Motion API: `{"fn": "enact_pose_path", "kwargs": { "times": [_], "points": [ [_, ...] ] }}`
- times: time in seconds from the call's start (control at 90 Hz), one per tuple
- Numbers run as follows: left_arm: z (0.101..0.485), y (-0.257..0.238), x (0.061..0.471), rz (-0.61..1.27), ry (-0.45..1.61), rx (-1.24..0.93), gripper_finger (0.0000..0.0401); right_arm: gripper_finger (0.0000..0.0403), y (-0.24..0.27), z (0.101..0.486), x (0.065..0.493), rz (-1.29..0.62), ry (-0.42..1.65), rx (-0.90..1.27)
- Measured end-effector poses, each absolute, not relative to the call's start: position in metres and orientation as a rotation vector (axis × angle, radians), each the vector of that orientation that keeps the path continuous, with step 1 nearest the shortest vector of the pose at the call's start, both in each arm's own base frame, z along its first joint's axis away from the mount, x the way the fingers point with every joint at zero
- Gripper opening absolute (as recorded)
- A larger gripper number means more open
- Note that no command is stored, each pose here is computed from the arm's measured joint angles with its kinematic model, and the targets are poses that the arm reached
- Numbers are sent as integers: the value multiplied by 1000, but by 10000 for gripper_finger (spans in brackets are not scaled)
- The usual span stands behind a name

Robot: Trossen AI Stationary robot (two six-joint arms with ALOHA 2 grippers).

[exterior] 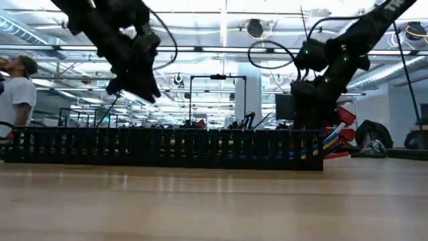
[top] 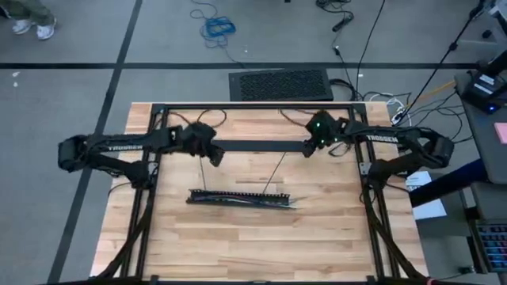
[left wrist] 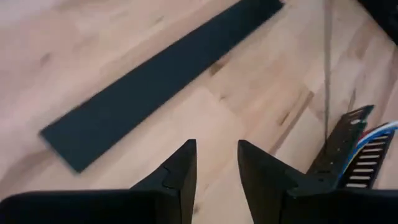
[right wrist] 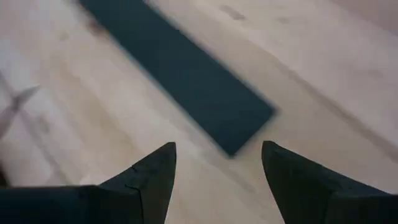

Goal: Ziptie cables
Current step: Close the black cable duct

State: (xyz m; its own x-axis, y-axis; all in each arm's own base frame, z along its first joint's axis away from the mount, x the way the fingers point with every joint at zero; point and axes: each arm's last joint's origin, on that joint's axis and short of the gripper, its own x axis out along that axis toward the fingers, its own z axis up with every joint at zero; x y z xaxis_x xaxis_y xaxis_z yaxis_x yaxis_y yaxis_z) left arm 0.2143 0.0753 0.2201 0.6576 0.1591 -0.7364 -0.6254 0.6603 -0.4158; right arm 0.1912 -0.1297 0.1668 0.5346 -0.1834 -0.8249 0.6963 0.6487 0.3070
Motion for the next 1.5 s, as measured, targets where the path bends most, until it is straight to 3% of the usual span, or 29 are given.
{"fn": "enact_pose_path", "kwargs": {
  "times": [0.311, 0.611, 0.833, 1.222, 1.5],
  "points": [
    [192, 132, 206, 645, 744, -897, 114, 228, -131, 164, 185, -560, 910, 655],
    [153, 142, 194, 731, 1020, -996, 114, 228, -125, 163, 186, -533, 950, 633],
    [152, 153, 202, 728, 909, -967, 114, 228, -126, 163, 186, -534, 948, 622],
    [126, 159, 212, 687, 956, -1024, 114, 228, -125, 162, 187, -542, 944, 641],
    [126, 159, 214, 667, 942, -1014, 104, 195, -116, 138, 203, -486, 1037, 680]
  ]
}}
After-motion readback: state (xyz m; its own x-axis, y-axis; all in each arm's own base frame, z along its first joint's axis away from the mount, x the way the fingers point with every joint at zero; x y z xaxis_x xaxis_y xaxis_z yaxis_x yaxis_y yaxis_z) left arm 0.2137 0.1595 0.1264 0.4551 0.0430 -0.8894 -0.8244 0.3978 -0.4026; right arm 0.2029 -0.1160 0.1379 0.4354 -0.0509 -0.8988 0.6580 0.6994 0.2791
